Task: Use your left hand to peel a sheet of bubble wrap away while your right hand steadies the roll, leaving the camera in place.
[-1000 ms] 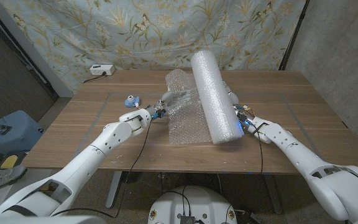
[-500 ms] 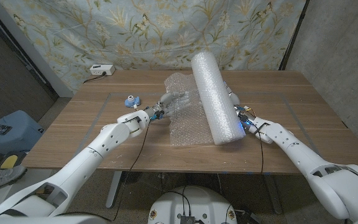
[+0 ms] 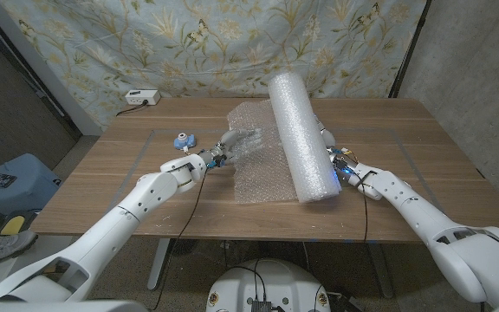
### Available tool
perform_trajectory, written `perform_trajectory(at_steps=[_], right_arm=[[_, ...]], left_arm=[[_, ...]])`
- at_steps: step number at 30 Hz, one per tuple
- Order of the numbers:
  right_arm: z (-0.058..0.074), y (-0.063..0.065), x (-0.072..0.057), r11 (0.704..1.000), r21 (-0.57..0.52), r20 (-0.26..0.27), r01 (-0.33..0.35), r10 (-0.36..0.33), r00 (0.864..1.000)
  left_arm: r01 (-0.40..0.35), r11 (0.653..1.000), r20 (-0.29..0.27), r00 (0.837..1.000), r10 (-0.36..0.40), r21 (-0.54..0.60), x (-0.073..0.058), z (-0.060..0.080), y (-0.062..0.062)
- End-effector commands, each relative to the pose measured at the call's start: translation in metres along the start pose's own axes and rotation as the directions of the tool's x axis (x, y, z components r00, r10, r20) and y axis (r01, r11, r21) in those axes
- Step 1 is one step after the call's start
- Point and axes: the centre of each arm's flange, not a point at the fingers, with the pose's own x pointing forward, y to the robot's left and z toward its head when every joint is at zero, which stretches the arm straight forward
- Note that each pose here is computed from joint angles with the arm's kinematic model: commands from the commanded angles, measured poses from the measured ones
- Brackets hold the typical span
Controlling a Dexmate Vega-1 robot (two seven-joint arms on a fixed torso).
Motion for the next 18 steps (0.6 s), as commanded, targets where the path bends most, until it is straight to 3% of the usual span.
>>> perform_trajectory(at_steps=[1, 18], right_arm=[[0.000, -0.002, -0.003, 1.000, 0.017, -0.018, 0.014, -0.014, 1.000], [-0.004, -0.008, -0.005, 0.994, 0.084, -0.110, 0.064, -0.055, 0.992]], left_arm=[[-0.007, 1.000, -0.002, 1.000, 0.007, -0.009, -0.003, 0.002, 0.001], [-0.051, 0.998, -0.003, 0.999, 0.051, -0.035, -0.011, 0.007, 0.014]])
